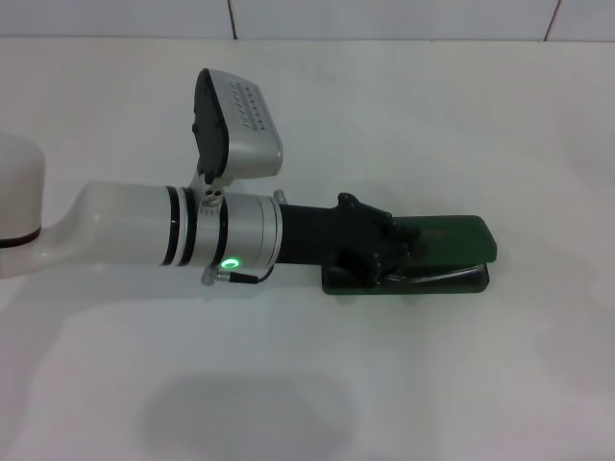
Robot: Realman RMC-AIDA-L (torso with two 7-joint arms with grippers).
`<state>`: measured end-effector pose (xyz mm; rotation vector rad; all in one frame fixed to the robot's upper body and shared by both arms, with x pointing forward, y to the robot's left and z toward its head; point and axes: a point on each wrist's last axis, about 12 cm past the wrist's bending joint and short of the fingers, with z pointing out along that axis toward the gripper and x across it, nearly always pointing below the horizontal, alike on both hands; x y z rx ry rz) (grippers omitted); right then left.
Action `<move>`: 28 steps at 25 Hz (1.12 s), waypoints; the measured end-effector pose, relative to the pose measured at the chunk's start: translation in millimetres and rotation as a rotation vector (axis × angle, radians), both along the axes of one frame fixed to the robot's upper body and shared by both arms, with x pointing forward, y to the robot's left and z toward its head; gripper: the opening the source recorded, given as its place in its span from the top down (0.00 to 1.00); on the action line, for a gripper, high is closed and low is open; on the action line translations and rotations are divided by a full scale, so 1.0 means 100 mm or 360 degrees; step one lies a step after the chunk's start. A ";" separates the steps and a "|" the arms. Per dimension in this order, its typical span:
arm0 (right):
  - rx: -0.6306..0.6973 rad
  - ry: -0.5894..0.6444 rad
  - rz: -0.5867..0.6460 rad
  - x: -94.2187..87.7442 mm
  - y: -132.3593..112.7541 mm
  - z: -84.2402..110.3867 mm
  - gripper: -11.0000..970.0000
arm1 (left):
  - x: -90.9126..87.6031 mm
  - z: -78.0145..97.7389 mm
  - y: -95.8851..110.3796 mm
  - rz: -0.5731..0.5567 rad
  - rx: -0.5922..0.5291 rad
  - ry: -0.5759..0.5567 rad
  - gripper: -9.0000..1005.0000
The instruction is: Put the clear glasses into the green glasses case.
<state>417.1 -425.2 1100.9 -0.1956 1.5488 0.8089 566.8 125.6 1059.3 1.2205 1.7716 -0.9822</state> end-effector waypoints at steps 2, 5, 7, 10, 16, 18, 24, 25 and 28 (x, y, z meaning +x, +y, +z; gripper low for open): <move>0.0000 -0.0001 0.0001 0.00 0.00 0.00 0.77 | -0.02 -0.02 0.00 -0.0011 0.0010 0.0004 0.84; 0.0002 -0.0002 0.0003 0.01 0.01 0.00 0.77 | -0.03 -0.03 0.01 -0.0017 0.0016 0.0009 0.84; 0.0003 -0.0002 0.0003 0.01 0.01 0.00 0.77 | -0.05 -0.04 0.01 -0.0032 0.0017 0.0014 0.84; 0.0003 -0.0002 0.0002 0.01 0.01 0.00 0.77 | -0.10 -0.02 0.00 -0.0073 -0.0018 0.0016 0.83; 0.0000 0.0003 -0.0003 0.01 0.00 0.00 0.77 | -0.18 0.16 0.00 -0.0191 -0.0164 -0.0052 0.83; -0.0010 0.0021 0.0016 0.00 0.00 -0.01 0.77 | -0.21 0.23 0.02 -0.0261 -0.0211 -0.0064 0.83; -0.0237 0.0031 0.0442 0.18 0.36 -0.09 0.76 | -0.23 0.45 0.41 -0.0402 -0.0340 0.0041 0.83; -0.0263 0.0031 0.0517 0.22 0.44 -0.11 0.76 | -0.22 0.48 0.51 -0.0365 -0.0377 0.0065 0.83; -0.0307 0.0034 0.0694 0.34 0.65 -0.14 0.75 | -0.24 0.55 0.84 -0.0277 -0.0473 0.0038 0.83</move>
